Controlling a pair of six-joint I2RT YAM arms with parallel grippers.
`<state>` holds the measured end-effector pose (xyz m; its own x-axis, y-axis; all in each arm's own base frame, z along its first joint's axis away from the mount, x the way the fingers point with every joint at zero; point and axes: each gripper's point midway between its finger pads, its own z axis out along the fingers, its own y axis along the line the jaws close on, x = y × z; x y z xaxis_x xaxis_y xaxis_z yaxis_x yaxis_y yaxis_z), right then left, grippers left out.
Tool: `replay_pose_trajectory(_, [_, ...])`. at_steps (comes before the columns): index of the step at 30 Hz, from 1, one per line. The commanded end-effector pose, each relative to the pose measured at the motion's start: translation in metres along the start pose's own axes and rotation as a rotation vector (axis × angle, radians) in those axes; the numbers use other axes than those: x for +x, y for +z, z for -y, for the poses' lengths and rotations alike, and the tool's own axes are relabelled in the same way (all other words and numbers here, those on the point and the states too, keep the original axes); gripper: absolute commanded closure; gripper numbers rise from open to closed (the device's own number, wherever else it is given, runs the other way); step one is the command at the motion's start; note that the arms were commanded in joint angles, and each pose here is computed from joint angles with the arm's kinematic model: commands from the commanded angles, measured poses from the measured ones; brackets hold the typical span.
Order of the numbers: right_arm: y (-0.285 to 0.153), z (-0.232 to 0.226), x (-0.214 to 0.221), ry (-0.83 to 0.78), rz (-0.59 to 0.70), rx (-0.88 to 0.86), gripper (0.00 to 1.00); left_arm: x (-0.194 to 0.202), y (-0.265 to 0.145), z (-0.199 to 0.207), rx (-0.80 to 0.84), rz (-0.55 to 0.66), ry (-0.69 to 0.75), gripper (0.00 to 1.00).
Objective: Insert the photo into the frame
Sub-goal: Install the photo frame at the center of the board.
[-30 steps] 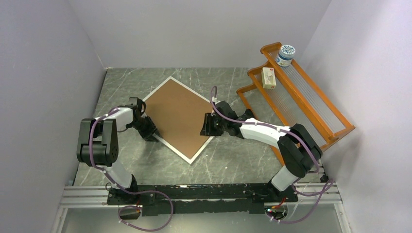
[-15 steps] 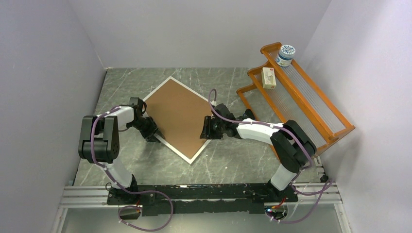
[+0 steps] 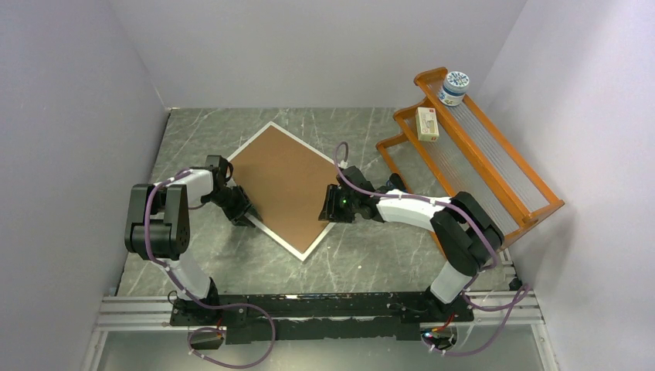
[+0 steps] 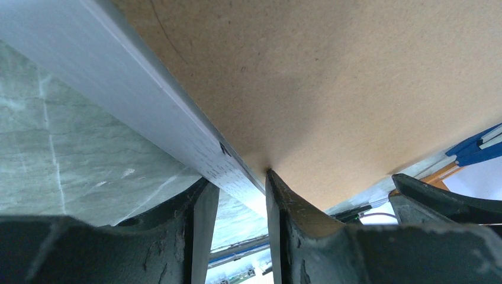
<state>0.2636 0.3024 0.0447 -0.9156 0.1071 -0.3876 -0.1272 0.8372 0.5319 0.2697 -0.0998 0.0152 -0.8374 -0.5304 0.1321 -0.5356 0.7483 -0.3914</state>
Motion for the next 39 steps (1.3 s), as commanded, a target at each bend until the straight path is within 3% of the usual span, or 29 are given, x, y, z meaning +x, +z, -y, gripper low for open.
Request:
replay_pose_trajectory(1, [-0.006, 0.028, 0.001, 0.031, 0.027, 0.126, 0.56, 0.004, 0.017, -0.030, -0.124, 0.006, 0.033, 0.58])
replay_pose_trajectory(11, [-0.002, 0.038, 0.000, 0.100, 0.037, 0.122, 0.51, 0.003, 0.015, -0.023, -0.085, 0.022, 0.051, 0.54])
replay_pose_trajectory(21, [0.014, 0.005, -0.007, 0.095, 0.088, -0.124, 0.69, 0.015, 0.015, 0.001, 0.076, 0.016, 0.115, 0.48])
replay_pose_trajectory(27, [0.016, -0.005, -0.018, 0.070, 0.148, -0.186, 0.73, 0.024, 0.014, 0.013, 0.130, 0.023, 0.177, 0.40])
replay_pose_trajectory(34, [0.029, 0.026, -0.014, -0.033, 0.107, 0.082, 0.79, 0.034, 0.013, 0.006, 0.070, 0.033, 0.218, 0.34])
replay_pose_trajectory(39, [0.025, 0.061, 0.000, -0.160, 0.063, 0.384, 0.66, 0.036, 0.021, -0.018, -0.072, 0.016, 0.163, 0.36])
